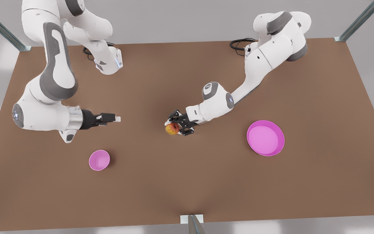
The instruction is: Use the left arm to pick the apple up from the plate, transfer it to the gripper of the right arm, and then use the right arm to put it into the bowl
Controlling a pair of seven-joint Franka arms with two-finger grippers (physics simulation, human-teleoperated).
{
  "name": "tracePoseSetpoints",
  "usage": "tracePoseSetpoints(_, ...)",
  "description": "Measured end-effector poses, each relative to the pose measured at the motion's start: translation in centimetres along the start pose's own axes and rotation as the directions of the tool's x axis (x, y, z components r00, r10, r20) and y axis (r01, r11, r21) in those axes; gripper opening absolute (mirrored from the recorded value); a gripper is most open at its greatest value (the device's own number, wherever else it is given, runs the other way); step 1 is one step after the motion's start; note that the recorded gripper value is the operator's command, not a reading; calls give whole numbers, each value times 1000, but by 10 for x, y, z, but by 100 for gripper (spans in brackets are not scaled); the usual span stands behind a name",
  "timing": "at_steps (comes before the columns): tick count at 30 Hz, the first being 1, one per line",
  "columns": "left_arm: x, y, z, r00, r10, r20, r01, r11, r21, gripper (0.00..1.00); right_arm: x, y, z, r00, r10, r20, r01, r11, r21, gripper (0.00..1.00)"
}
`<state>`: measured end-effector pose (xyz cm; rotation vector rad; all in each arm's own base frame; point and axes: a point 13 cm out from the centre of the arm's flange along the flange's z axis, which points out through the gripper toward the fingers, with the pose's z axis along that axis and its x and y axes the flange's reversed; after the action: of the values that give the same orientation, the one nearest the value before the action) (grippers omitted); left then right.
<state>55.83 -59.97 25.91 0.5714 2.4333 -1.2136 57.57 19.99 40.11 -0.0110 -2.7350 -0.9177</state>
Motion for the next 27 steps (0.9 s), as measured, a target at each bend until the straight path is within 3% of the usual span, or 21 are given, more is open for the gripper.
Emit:
tracePoseSetpoints(5, -24, -13, 31, 994, -78, 75, 66, 986, 154, 62, -25, 5, 31, 996, 68, -51, -78, 971, -226, 100)
tracePoseSetpoints(10, -39, -3, 41, 991, -39, 131, 16, 986, 167, 64, -54, 2, 59, 993, 93, -71, -113, 917, -383, 100)
tracePoseSetpoints(20, -26, -5, 59, 984, 83, 155, -112, 977, 184, 65, -93, -9, 120, 991, 92, -95, -130, 795, -592, 100)
tracePoseSetpoints(27, -30, -3, 56, 965, 184, 186, -214, 964, 159, 66, -95, 23, 126, 999, 19, -44, -44, 732, -680, 100)
